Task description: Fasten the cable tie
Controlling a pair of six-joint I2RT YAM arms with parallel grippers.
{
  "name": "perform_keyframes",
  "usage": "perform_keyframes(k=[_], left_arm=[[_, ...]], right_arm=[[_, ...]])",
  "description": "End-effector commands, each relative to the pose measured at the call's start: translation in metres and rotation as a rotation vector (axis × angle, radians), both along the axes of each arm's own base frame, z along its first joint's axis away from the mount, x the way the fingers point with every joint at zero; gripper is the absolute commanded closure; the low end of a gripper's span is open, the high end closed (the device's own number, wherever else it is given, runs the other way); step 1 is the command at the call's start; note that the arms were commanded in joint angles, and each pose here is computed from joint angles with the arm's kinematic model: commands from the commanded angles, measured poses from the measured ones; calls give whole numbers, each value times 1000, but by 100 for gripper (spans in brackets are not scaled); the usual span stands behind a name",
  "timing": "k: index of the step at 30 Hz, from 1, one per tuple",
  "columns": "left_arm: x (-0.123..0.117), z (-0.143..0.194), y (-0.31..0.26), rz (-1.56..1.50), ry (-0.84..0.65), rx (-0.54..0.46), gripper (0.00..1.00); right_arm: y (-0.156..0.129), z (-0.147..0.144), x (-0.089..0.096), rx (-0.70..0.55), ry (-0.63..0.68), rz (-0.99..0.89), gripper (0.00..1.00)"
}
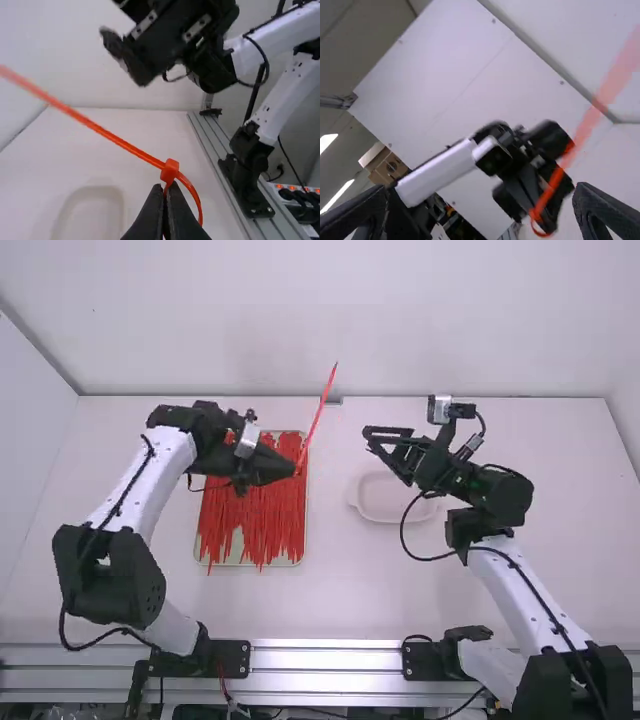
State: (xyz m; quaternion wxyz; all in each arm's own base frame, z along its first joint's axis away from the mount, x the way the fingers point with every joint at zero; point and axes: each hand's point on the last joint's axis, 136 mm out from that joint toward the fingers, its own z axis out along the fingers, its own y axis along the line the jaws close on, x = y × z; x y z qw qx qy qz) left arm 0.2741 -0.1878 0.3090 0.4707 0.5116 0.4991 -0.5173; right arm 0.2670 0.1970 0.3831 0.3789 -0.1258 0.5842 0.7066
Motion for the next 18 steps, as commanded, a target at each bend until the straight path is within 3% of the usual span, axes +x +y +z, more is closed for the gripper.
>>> perform_keyframes(k=[1, 7, 12, 18], left_arm=[[3, 18, 1, 7, -21, -22, 99], [-4, 38, -7, -25, -53, -25, 99], [-12, 44, -19, -68, -72, -28, 99], [-19, 44, -28, -104, -104, -33, 99]], right_arm=[[10, 8, -10, -33, -110, 13, 2], [33, -1, -10, -35, -75, 14, 2], [53, 5, -17, -5, -121, -6, 2], [57, 10, -15, 23, -119, -44, 2]])
